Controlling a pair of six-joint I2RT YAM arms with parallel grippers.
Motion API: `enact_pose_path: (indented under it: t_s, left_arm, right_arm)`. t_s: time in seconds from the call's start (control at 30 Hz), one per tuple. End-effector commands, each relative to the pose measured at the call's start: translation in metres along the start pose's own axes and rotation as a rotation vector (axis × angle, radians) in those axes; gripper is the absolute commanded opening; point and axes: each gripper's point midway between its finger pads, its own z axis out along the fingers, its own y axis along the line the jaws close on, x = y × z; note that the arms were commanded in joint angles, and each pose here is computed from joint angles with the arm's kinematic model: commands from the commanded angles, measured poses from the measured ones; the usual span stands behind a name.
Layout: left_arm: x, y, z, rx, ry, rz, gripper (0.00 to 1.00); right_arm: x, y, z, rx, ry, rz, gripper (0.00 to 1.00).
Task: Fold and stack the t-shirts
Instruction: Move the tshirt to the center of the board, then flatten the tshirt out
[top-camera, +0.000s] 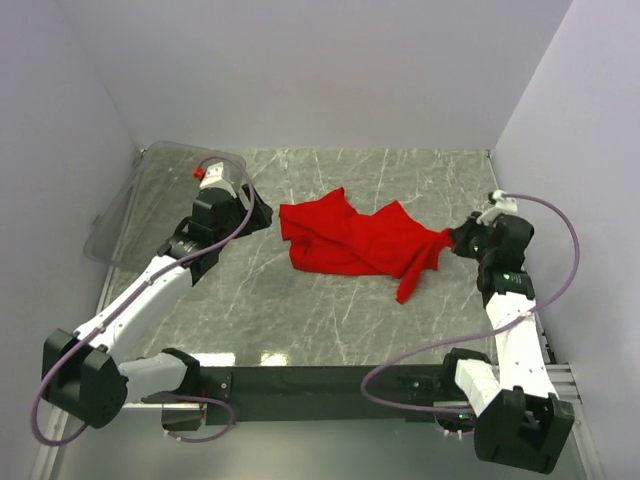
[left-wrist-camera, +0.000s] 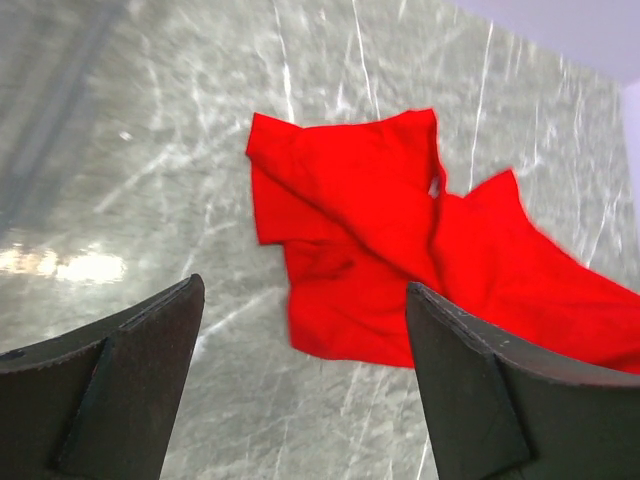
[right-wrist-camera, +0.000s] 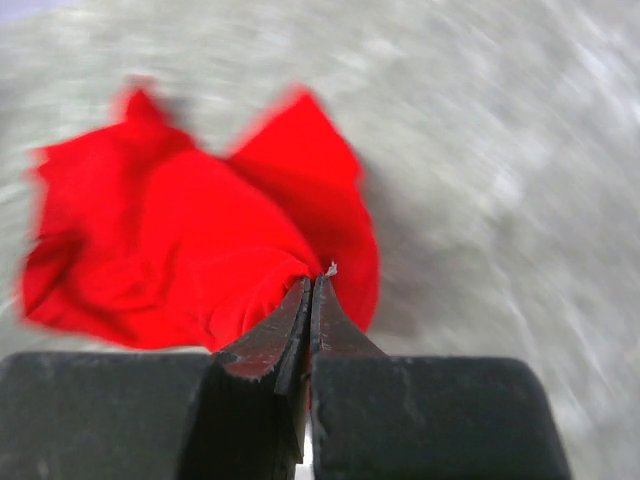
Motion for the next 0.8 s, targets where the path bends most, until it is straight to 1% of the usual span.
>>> enact_pose_path:
  t_s: [0.0,0.03,0.07,0.1,0.13,0.17,0.2,0.23,0.27,0.37,0.4,0.43,0.47,0.5,0.53,0.57,0.6,0.63,0.67,0.7,0.73,0.77]
  left_arm:
    - [-0.006,-0.026,0.008,0.117,0.006,0.024,0.87]
    - [-0.005,-0.027,0.010,0.125,0.013,0.025,0.86]
    - [-0.001,-0.029,0.012,0.134,0.025,0.026,0.86]
    - [0.003,-0.029,0.016,0.139,0.038,0.027,0.86]
    - [0.009,-0.030,0.018,0.153,0.059,0.025,0.85]
    - [0.013,-0.031,0.019,0.162,0.071,0.023,0.85]
    - [0.017,-0.030,0.022,0.159,0.077,0.016,0.85]
    - [0.024,-0.029,0.023,0.171,0.101,0.014,0.85]
    - [0.030,-0.028,0.026,0.170,0.119,0.011,0.85]
    - [0.047,-0.026,0.029,0.184,0.170,0.001,0.85]
    - [0.054,-0.024,0.032,0.180,0.189,0.000,0.85]
    - [0.060,-0.021,0.034,0.178,0.202,-0.002,0.85]
    - [0.065,-0.020,0.035,0.179,0.218,0.001,0.84]
    - [0.072,-0.017,0.037,0.171,0.240,0.003,0.83]
    - [0.076,-0.016,0.038,0.169,0.254,0.005,0.83]
    - [0.081,-0.013,0.039,0.163,0.270,0.005,0.83]
    - [0.086,-0.014,0.040,0.168,0.286,0.002,0.83]
    - [0.090,-0.012,0.040,0.167,0.295,0.000,0.83]
    - [0.095,-0.011,0.043,0.167,0.305,-0.002,0.83]
    - [0.099,-0.013,0.044,0.173,0.318,-0.003,0.83]
    - [0.103,-0.012,0.046,0.172,0.327,-0.001,0.83]
    - [0.112,-0.011,0.051,0.165,0.354,0.001,0.82]
  right_arm:
    - [0.020,-0.051,-0.009,0.216,0.036,0.066,0.00]
    - [0.025,-0.057,-0.010,0.236,0.052,0.073,0.04]
    - [0.027,-0.059,-0.011,0.237,0.064,0.072,0.14]
    - [0.028,-0.058,-0.013,0.217,0.074,0.035,0.41]
    - [0.020,-0.053,-0.014,0.189,0.065,-0.002,0.54]
    - [0.016,-0.039,-0.014,0.108,0.062,-0.041,0.64]
    - [0.009,-0.029,-0.016,0.049,0.045,-0.149,0.77]
    - [0.000,-0.019,-0.019,-0.008,0.032,-0.211,0.82]
    - [0.000,0.004,-0.022,-0.161,0.031,-0.338,0.85]
    - [0.015,0.043,-0.021,-0.367,0.114,-0.444,0.87]
    - [0.031,0.049,-0.012,-0.421,0.181,-0.471,0.85]
    - [0.045,0.075,-0.009,-0.510,0.232,-0.505,0.84]
    - [0.055,0.087,-0.005,-0.550,0.268,-0.517,0.83]
    - [0.071,0.089,0.009,-0.547,0.343,-0.490,0.81]
    - [0.067,0.102,0.018,-0.561,0.341,-0.502,0.80]
    - [0.074,0.119,0.025,-0.582,0.369,-0.518,0.78]
    - [0.089,0.124,0.041,-0.567,0.444,-0.481,0.77]
    - [0.071,0.129,0.057,-0.513,0.415,-0.492,0.77]
    - [0.073,0.140,0.067,-0.496,0.431,-0.498,0.77]
    - [0.087,0.140,0.083,-0.467,0.500,-0.479,0.76]
    - [0.068,0.146,0.098,-0.426,0.459,-0.500,0.76]
    - [0.067,0.152,0.106,-0.418,0.464,-0.502,0.76]
